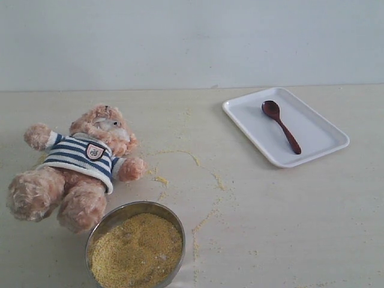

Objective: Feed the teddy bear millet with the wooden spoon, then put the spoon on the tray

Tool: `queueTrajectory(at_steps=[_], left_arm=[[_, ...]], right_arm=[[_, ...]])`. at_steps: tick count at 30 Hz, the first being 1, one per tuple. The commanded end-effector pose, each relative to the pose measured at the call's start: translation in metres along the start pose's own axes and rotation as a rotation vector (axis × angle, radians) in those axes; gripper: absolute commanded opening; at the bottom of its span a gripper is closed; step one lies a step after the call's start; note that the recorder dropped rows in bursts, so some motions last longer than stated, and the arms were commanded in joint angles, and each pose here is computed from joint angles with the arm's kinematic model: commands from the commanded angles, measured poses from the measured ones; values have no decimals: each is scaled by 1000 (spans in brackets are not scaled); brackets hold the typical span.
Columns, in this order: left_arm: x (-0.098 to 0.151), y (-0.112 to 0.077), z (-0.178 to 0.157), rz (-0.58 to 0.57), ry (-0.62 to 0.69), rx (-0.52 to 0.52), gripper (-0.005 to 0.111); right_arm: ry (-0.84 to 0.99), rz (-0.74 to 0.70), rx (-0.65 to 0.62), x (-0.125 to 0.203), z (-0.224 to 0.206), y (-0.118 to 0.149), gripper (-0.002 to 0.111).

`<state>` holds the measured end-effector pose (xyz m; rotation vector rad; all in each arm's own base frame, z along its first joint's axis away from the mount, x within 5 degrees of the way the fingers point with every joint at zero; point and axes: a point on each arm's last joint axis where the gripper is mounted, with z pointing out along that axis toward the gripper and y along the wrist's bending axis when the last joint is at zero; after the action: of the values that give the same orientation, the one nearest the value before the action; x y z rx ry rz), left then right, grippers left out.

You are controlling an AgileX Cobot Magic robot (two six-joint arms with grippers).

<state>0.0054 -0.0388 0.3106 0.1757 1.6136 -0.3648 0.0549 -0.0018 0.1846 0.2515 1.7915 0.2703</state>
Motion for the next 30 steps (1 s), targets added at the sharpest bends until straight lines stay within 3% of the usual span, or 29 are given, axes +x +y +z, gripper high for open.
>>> queueTrajectory(at_steps=[1, 4, 6, 8, 12, 16, 18, 19, 20, 22, 30], left_arm=[[-9, 12, -2, 262, -98, -161, 5], [4, 31, 1, 488, 34, -354, 5], [16, 40, 6, 519, 80, -412, 5], [30, 47, 13, 433, 65, -425, 5], [53, 58, 25, 52, -59, -421, 5], [79, 64, 34, -116, -89, -352, 5], [102, 66, 40, -143, -36, -315, 5], [102, 66, 40, -144, -39, -311, 5], [118, 67, 38, -176, 139, -347, 5], [124, 68, 36, -130, 216, -354, 5], [120, 67, 38, -92, 170, -341, 5]], right_arm=[[-11, -11, 1, -1, 0, 0, 0], [-11, -11, 1, -1, 0, 0, 0], [-11, -11, 1, -1, 0, 0, 0], [-11, -11, 1, -1, 0, 0, 0], [-11, -11, 1, -1, 0, 0, 0], [-11, -11, 1, -1, 0, 0, 0], [-11, -11, 1, -1, 0, 0, 0], [-11, -11, 1, -1, 0, 0, 0], [-11, -11, 1, -1, 0, 0, 0], [-11, -11, 1, -1, 0, 0, 0], [-11, -10, 0, -1, 0, 0, 0]])
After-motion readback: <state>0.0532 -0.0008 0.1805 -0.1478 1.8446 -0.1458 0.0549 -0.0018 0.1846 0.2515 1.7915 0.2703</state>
